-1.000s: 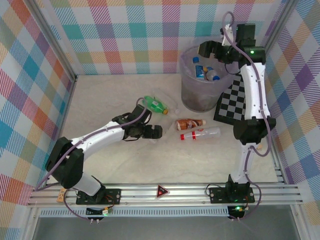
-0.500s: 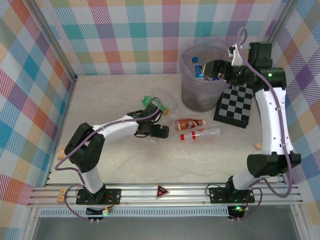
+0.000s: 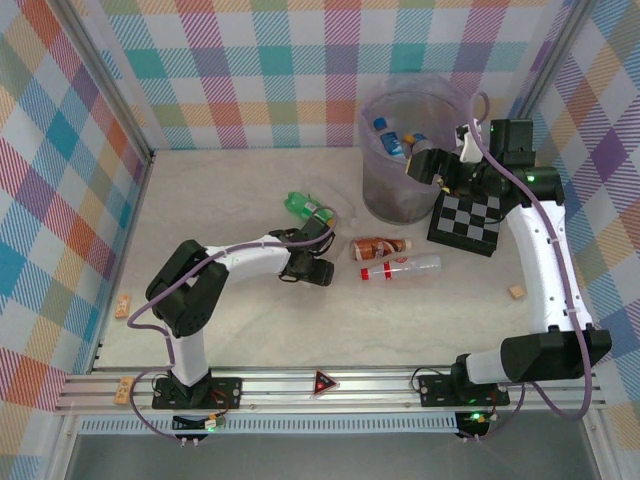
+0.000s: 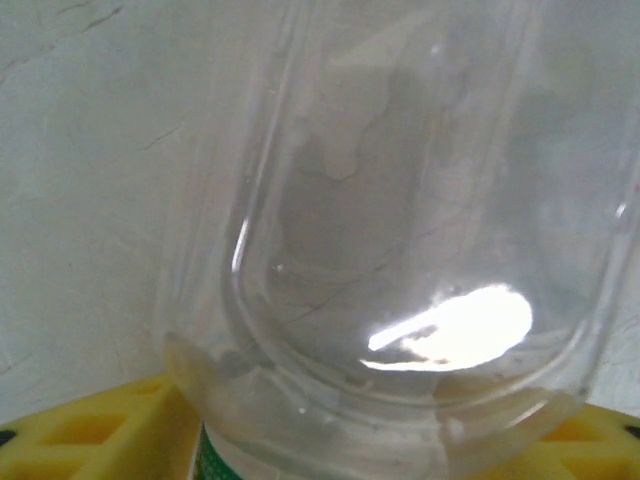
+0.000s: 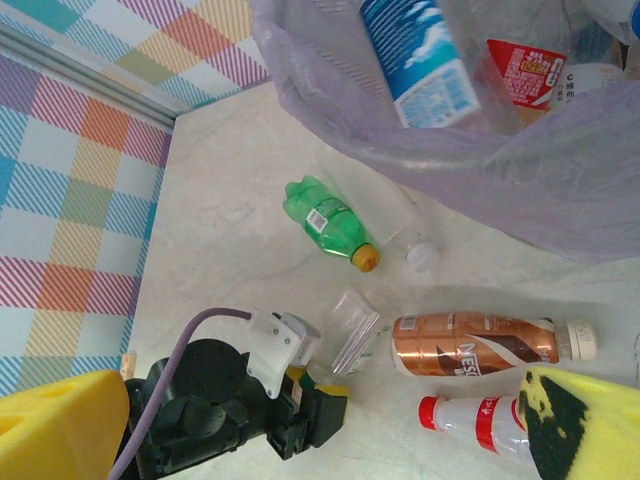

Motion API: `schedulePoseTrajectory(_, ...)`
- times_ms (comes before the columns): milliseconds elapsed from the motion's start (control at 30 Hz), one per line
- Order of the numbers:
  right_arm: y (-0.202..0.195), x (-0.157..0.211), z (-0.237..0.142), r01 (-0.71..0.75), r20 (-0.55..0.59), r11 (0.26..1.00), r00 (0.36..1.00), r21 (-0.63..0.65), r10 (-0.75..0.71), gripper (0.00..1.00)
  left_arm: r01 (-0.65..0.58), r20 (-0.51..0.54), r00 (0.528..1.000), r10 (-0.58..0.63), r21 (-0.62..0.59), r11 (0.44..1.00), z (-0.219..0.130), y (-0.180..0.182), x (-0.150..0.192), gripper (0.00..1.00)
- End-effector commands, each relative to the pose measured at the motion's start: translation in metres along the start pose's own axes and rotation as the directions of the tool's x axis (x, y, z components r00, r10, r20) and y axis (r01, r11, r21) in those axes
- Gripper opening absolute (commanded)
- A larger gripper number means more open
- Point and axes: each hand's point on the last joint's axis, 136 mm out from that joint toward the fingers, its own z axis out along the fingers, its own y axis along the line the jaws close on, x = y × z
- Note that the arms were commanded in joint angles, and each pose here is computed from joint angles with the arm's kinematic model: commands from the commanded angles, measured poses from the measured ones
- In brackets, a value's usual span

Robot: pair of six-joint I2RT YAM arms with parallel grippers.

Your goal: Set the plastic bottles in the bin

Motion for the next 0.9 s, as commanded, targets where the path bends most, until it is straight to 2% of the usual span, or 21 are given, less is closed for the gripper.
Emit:
schedulePoseTrajectory(0, 0.003, -0.006, -0.007, 0.001, 0.045, 1.0, 0.999, -0.013, 0.0, 0.99, -0.004, -0.01, 1.0, 0.003, -0.031, 1.0, 0.004, 0.004, 0.007, 0.53)
schedulePoseTrajectory(133, 0.004, -0.004, -0.008, 0.0, 0.047, 1.0, 0.999, -0.013, 0.001, 1.0, -0.003, -0.008, 1.0, 0.003, -0.036, 0.999, -0.002, 0.004, 0.008, 0.39)
schedulePoseTrajectory(300, 0.011, -0.004, -0.015, 0.017, 0.063, 0.999, 0.998, -0.032, -0.015, 1.0, -0.004, 0.019, 1.0, 0.004, -0.021, 1.0, -0.017, 0.003, 0.003, 0.36)
schedulePoseTrajectory(467, 0.033, -0.004, -0.025, 0.058, 0.081, 0.989, 0.996, -0.134, -0.048, 1.0, 0.003, 0.09, 0.996, -0.005, 0.024, 1.0, -0.049, -0.002, -0.006, 0.33)
schedulePoseTrajectory(667, 0.057, 0.009, -0.022, 0.088, 0.038, 0.963, 0.996, -0.256, -0.081, 0.98, -0.031, 0.24, 0.971, -0.005, 0.148, 0.988, -0.102, -0.02, -0.028, 0.3)
schedulePoseTrajectory(867, 0.068, 0.027, 0.009, 0.025, -0.042, 0.96, 0.998, -0.279, -0.038, 0.95, -0.1, 0.387, 0.921, -0.051, 0.361, 0.927, -0.16, -0.055, -0.052, 0.27)
